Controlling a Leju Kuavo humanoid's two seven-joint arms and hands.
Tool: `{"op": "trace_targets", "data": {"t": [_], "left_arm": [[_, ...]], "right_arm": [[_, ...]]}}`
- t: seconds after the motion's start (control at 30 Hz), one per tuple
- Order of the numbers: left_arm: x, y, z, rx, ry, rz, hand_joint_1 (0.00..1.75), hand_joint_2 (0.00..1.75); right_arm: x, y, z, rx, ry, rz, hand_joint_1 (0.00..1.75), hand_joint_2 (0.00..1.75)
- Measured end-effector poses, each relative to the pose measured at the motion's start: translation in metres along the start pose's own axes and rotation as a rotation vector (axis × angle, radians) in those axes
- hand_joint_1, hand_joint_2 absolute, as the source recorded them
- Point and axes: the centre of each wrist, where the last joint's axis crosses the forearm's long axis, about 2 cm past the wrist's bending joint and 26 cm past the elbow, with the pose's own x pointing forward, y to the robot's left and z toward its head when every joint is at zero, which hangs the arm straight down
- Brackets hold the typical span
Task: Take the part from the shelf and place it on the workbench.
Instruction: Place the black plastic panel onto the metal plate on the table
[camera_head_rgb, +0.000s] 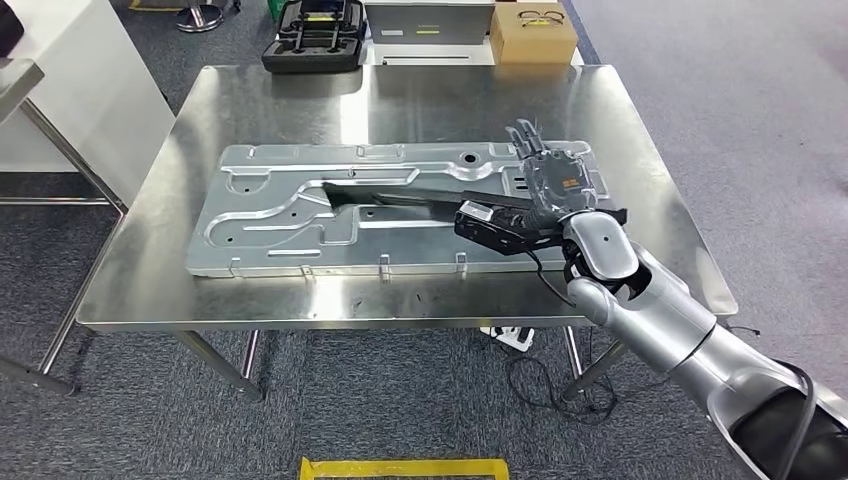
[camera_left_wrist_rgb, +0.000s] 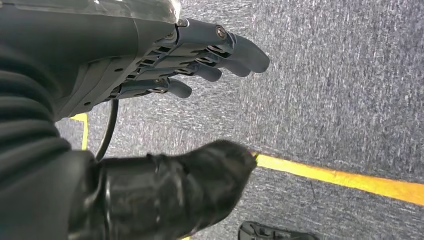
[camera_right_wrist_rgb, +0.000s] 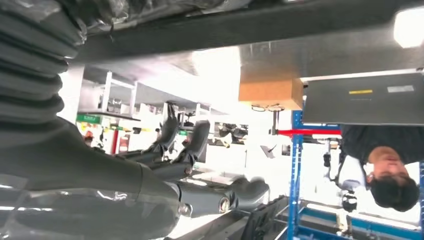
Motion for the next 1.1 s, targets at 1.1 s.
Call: {"op": "trace_targets", "data": {"t": [1.1], "left_arm": [[-0.0005, -0.0033, 0.0006, 0.052, 0.058, 0.003, 0.0, 0.0]], "right_arm": [[-0.0016, -0.0049, 0.0046, 0.018, 0.02, -0.041, 0.0, 0.0]]}}
